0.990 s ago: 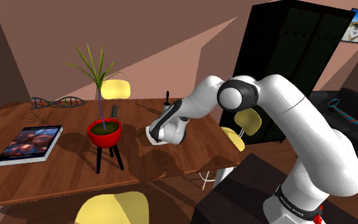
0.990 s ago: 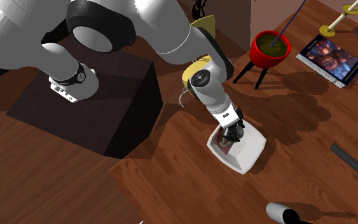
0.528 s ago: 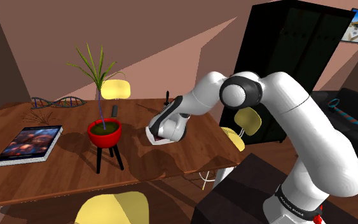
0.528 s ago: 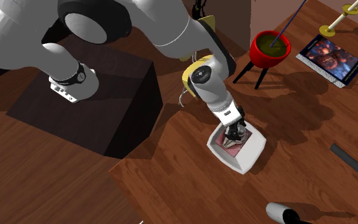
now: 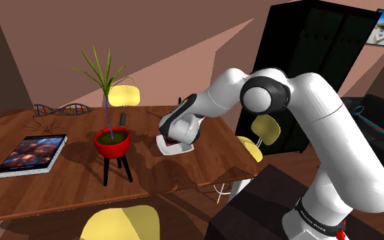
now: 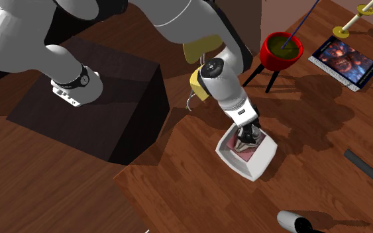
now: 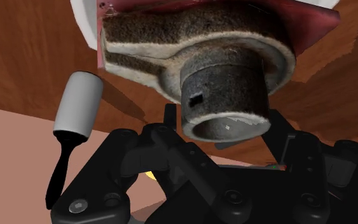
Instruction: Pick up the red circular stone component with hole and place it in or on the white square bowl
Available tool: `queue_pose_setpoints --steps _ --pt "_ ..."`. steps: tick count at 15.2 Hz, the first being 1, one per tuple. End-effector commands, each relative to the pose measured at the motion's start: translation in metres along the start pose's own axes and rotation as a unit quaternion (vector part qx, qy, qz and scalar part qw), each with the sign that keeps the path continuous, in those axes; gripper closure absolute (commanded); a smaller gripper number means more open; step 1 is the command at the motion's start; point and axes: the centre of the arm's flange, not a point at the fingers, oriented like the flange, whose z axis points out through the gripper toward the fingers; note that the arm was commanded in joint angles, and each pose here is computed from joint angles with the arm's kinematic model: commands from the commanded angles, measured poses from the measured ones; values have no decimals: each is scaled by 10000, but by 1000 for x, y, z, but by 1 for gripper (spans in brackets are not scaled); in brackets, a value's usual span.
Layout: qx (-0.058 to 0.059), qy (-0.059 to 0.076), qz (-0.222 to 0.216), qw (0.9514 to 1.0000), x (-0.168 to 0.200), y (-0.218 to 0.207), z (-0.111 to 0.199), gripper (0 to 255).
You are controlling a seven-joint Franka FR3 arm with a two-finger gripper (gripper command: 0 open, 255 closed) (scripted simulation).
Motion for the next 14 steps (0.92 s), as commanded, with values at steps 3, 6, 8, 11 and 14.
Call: queue_pose_setpoints --steps 3,6,8,11,14 --pt "0 3 4 10000 14 3 -14 255" --pt "0 3 4 10000 25 4 -26 255" --pt "0 3 4 10000 31 4 -33 255" --pt "0 3 4 10000 69 13 -33 255" --pt "0 3 4 10000 78 16 -26 255"
